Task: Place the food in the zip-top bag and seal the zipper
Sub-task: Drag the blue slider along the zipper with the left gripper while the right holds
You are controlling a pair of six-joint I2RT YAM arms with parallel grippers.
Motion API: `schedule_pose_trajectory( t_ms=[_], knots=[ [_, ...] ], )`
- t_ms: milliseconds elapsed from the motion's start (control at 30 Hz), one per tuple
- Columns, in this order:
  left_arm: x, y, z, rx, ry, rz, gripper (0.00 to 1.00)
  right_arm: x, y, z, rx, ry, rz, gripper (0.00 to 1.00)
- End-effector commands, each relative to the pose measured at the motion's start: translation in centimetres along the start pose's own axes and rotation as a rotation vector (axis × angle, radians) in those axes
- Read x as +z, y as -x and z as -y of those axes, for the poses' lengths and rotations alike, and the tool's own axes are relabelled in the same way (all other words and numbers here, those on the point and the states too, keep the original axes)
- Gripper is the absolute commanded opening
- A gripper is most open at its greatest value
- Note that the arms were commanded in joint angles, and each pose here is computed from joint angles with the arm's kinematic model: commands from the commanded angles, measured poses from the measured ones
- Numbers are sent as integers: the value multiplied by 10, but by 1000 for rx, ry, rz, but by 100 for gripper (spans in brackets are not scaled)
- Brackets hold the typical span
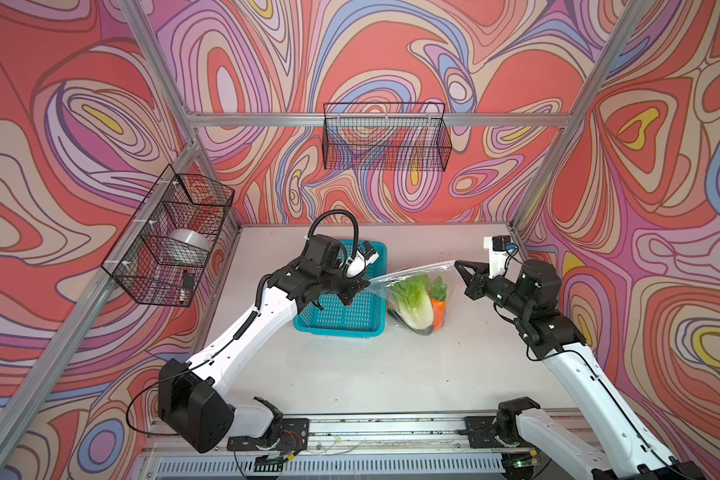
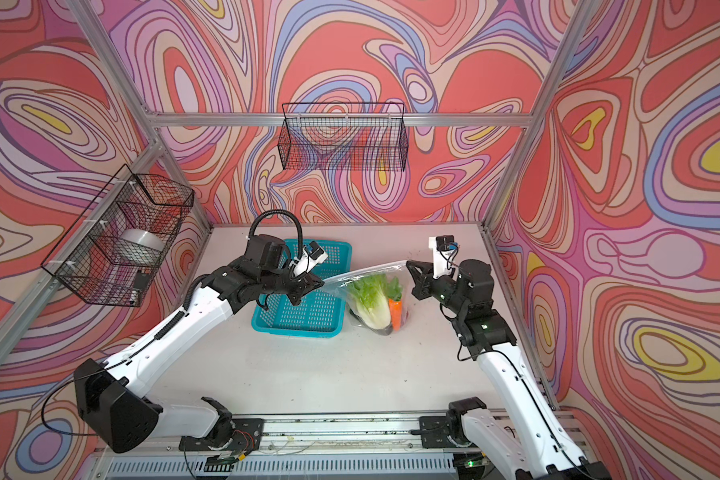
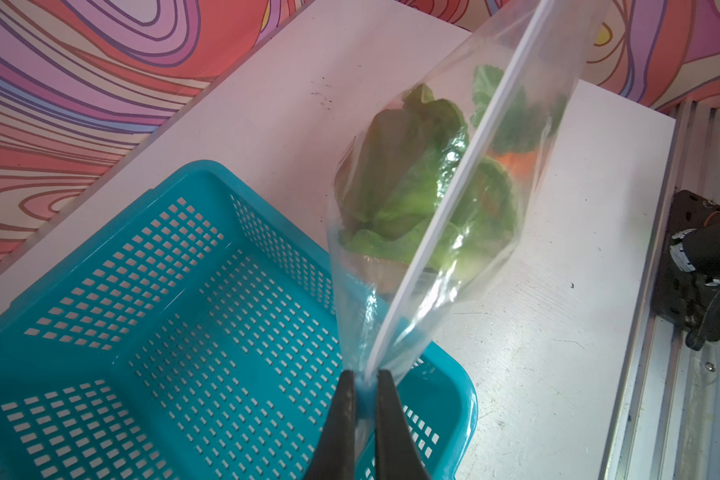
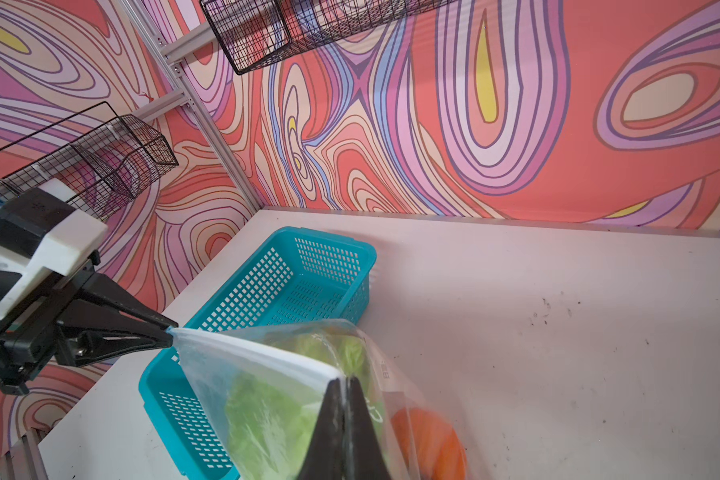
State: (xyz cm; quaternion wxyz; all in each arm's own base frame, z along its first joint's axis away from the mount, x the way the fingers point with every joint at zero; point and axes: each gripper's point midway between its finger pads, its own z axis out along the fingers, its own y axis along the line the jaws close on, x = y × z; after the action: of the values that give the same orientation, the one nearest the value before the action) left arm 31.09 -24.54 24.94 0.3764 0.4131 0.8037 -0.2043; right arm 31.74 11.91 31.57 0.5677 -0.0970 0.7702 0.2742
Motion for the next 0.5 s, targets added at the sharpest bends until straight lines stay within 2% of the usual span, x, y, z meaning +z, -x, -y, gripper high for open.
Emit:
schedule_pose_trajectory(
  t_ms=[0, 267, 467],
  knots=[
    [-9, -52, -18, -89, 89, -178, 0, -9, 29, 25, -7, -120, 120, 0],
    [-12, -56, -18, -94, 97, -187, 0, -10, 28, 24, -10, -115, 121, 0],
    [-15, -44, -16, -98, 81, -154, 0, -9, 30, 18, -7, -80, 116, 0]
  ],
)
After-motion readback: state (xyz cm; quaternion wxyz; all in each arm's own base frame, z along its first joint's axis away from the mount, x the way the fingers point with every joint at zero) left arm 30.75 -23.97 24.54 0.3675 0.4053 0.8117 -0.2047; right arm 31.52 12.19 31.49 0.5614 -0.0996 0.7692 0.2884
